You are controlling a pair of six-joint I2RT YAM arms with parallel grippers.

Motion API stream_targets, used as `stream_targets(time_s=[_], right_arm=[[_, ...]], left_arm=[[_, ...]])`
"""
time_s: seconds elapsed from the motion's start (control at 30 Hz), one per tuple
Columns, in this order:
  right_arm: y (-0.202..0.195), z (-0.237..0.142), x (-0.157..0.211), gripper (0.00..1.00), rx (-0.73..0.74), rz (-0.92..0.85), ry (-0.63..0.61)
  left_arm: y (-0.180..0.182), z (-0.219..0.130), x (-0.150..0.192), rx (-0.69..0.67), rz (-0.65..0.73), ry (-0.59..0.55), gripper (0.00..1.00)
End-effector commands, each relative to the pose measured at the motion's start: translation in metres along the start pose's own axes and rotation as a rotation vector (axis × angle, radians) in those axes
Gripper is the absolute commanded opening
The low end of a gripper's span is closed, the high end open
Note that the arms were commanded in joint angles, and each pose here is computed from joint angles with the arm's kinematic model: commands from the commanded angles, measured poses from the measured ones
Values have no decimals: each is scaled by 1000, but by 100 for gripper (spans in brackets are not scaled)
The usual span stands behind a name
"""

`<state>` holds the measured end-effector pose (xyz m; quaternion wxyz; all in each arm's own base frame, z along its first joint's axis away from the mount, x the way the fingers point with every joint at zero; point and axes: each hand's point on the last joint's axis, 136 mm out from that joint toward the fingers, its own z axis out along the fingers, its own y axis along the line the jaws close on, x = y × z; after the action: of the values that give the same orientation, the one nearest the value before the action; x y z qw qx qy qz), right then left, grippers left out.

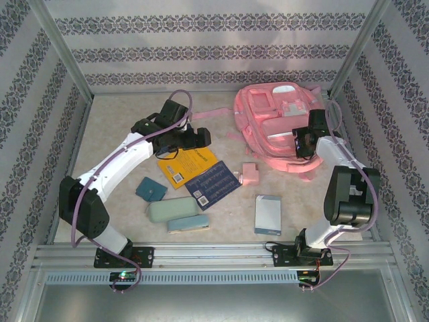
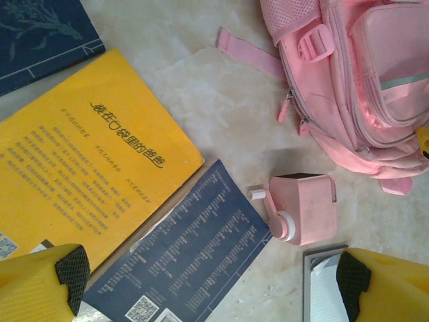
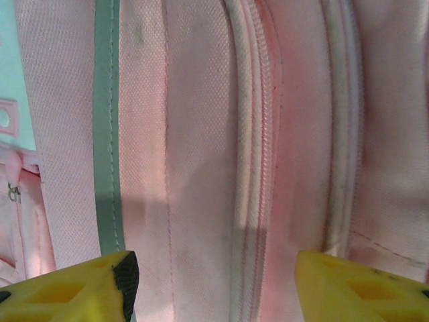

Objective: Pack the student bag

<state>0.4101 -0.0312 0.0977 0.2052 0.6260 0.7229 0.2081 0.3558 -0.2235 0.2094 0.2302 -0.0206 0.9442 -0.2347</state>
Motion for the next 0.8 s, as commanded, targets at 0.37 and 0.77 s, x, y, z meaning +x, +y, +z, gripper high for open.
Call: stream_targets(time_s=[0.37,0.77], right_arm=[[38,42,0,18,-95,-99,83],[132,-19,35,0,-349,-342,162]], left_arm=[[22,-23,24,-60,44,-8,95],[28,-38,4,-144,70,-78,92]])
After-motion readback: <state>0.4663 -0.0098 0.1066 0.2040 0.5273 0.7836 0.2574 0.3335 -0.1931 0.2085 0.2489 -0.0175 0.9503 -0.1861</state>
